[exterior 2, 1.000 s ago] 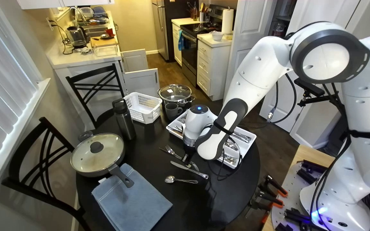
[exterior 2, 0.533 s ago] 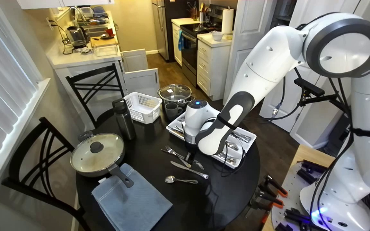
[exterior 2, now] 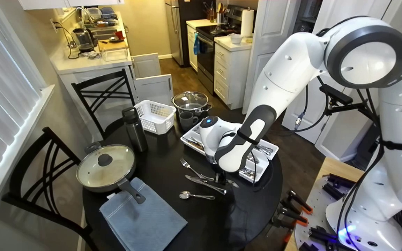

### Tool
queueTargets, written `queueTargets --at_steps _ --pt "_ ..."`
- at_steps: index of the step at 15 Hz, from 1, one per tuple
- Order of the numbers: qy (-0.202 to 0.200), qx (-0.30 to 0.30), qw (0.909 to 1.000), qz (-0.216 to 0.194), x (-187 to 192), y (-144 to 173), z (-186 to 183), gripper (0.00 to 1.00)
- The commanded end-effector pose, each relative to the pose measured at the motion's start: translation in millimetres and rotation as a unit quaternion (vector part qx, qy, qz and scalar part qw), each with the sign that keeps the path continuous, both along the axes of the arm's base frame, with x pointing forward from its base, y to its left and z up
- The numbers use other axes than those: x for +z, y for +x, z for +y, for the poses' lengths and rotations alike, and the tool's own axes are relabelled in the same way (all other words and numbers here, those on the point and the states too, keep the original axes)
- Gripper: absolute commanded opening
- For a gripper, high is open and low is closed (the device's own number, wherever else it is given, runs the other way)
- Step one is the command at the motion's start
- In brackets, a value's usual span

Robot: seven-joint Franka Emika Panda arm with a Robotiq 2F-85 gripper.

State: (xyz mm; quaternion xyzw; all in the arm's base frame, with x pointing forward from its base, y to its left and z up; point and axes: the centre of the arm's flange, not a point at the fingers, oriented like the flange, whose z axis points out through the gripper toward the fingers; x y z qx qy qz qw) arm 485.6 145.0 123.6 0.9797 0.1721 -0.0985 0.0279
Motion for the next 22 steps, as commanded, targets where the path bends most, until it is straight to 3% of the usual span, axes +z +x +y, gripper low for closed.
queueTargets --at_steps 1,3,4,6,15,22 --pt "-0.025 0.016 0.9995 0.013 1.8 0.4 0.6 0.02" --pt "-0.029 0.021 0.9992 0.017 0.4 0.1 1.3 0.02" --pt "-0.031 0.022 0.9991 0.021 -0.6 0.1 1.6 0.35" --pt "-0.033 0.023 0.9989 0.025 -1.9 -0.3 1.8 0.42" --pt "-0.023 0.029 0.9990 0.024 -8.8 1.6 2.1 0.97" --pt "0.059 0.054 0.9958 -0.044 -26.6 8.0 7.3 1.00"
